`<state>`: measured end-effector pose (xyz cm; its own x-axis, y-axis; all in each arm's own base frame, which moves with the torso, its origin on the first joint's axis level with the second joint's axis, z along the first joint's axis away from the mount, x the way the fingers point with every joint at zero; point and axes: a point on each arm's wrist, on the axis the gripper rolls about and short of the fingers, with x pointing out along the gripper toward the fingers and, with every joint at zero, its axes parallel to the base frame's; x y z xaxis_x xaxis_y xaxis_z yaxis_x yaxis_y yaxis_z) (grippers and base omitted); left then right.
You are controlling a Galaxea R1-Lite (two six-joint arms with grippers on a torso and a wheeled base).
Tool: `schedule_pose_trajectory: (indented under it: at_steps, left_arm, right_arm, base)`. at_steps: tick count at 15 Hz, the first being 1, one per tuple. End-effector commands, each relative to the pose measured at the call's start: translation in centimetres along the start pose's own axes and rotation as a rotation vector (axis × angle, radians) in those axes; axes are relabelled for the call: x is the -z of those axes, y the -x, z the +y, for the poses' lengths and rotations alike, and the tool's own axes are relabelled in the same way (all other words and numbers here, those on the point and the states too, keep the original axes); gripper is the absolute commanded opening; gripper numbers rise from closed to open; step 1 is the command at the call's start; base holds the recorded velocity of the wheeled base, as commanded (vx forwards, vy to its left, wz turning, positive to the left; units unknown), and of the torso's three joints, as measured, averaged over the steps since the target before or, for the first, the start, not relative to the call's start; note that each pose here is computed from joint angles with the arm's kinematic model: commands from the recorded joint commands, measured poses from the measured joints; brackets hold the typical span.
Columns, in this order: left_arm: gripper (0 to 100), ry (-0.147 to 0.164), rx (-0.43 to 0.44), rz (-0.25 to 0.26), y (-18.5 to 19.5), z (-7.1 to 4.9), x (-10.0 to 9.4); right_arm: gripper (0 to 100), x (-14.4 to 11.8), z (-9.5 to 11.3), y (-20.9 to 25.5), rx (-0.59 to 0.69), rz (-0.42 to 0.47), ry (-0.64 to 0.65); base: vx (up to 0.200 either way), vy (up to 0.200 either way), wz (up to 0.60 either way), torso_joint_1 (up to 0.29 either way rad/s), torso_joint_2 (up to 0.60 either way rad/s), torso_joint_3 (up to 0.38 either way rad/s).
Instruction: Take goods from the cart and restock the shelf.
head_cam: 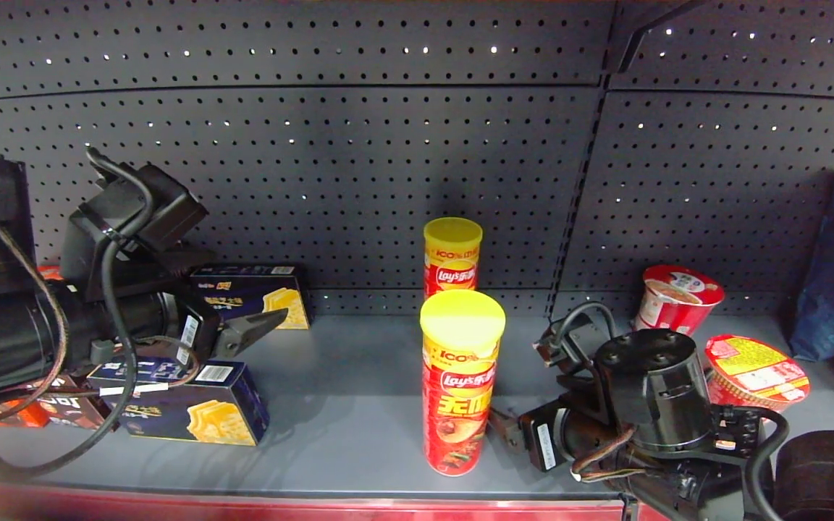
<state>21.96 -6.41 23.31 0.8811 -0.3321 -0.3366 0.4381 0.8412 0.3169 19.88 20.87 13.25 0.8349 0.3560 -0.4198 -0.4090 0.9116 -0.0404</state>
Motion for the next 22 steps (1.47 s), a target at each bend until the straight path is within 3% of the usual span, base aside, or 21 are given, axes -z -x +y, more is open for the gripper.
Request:
schedule_pose_trajectory:
  at_steps: [1,13,16,19,22]
  left_arm:
    - [100,0.001,0.001,0.002,-0.1,0.0,0.0]
    - [100,0.002,0.006,0.013,-0.2,-0.1,0.3]
    - [100,0.000,-0.004,-0.008,-0.2,-0.2,0.7]
    - [100,-0.001,-0.020,-0.039,0.6,-0.2,0.5]
    - [100,-0.008,-0.056,-0.124,3.3,0.0,-0.6]
  right_arm:
    - [100,0.0,0.0,0.0,-0.001,-0.001,0.000]
    - [100,0.2,0.3,-0.2,-0.005,0.009,0.001]
    - [100,-0.1,0.1,0.0,-0.004,-0.004,-0.014]
    - [100,-2.6,-0.9,2.5,-0.002,-0.114,-0.090]
    - [100,-4.6,-1.9,5.8,-0.027,-0.227,-0.137]
  base:
    - [0.000,0.000,0.00,0.000,0.00,0.000]
    - [0.000,0.000,0.00,0.000,0.00,0.000]
    - [0.000,0.000,0.00,0.000,0.00,0.000]
    - [0.000,0.000,0.00,0.000,0.00,0.000]
    - [0.000,0.000,0.00,0.000,0.00,0.000]
